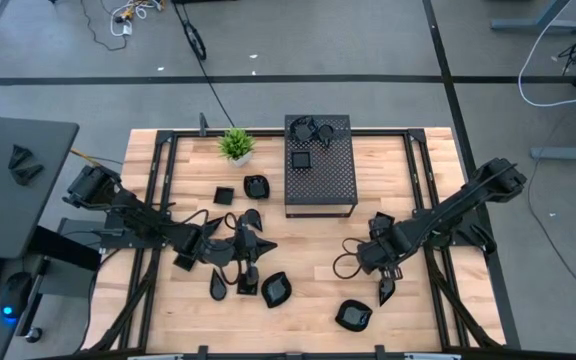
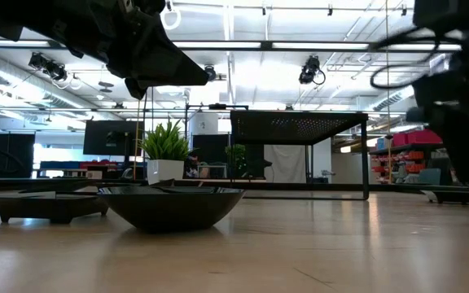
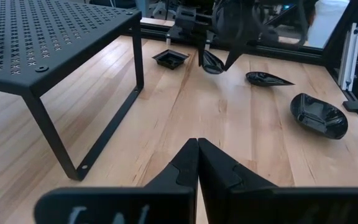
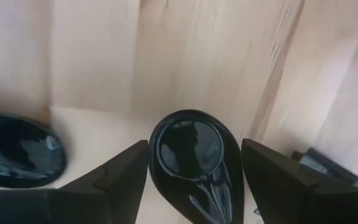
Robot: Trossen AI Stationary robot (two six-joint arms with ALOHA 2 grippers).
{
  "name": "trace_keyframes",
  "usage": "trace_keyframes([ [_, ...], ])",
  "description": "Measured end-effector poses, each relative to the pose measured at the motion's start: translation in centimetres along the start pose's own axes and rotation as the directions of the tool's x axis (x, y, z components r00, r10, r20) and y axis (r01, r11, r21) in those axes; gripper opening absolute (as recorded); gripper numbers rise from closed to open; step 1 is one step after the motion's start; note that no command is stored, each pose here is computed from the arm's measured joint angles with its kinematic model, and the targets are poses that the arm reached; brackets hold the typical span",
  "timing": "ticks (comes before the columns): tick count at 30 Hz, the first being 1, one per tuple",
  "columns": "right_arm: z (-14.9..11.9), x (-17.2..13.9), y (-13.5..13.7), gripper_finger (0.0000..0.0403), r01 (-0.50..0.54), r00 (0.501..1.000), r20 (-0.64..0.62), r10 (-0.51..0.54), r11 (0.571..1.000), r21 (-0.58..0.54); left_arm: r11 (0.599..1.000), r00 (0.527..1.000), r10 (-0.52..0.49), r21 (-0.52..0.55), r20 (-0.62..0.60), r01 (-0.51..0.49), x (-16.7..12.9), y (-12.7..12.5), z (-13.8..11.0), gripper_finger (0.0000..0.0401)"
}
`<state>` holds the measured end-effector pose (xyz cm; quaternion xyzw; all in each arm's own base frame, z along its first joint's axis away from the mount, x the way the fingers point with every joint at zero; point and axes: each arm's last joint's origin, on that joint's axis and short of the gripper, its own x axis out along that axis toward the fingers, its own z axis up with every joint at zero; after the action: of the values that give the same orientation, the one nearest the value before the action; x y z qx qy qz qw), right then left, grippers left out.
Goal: Pick & Place Mini shaped plates
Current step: Stack the drop shaped plate on top of the drop shaped plates on the shelf
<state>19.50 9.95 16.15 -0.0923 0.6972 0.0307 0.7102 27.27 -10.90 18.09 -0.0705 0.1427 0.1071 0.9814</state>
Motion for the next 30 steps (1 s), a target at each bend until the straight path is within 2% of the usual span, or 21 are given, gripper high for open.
trace_keyframes([
  [4, 1.0, -1.9, 0.2, 0.0258, -0.009, 1.000, 0.025, 0.008, 0.999, 0.041, 1.000, 1.000, 0.000, 0.000, 0.000, 0.000, 0.0, 0.0, 0.0, 0.0014],
  [9, 2.8, -5.3, 0.2, 0.0258, -0.044, 0.995, 0.097, 0.029, 0.987, 0.152, 1.000, 1.000, 0.000, 0.000, 0.000, 0.000, 0.0, 0.0, 0.0, 0.0014],
  [13, 4.5, -8.3, -0.4, 0.0259, -0.093, 0.977, 0.209, 0.034, 0.955, 0.283, 1.000, 1.000, 0.001, 0.000, 0.000, -0.001, 0.0, 0.0, 0.0, 0.0014],
  [17, 6.0, -11.0, -2.2, 0.0259, -0.104, 0.949, 0.314, -0.024, 0.917, 0.384, 1.000, 1.000, 0.001, 0.000, 0.000, -0.001, 0.0, 0.0, 0.0, 0.0014],
  [25, 8.4, -13.9, -8.1, 0.0259, -0.168, 0.862, 0.479, -0.167, 0.797, 0.580, 1.000, 1.000, 0.001, 0.001, 0.000, -0.001, 0.0, 0.0, 0.0, 0.0014],
  [30, 8.8, -14.1, -12.8, 0.0259, -0.233, 0.815, 0.520, -0.256, 0.677, 0.698, 1.000, 1.000, 0.001, 0.002, 0.000, -0.001, 0.0, 0.0, 0.0, 0.0014],
])
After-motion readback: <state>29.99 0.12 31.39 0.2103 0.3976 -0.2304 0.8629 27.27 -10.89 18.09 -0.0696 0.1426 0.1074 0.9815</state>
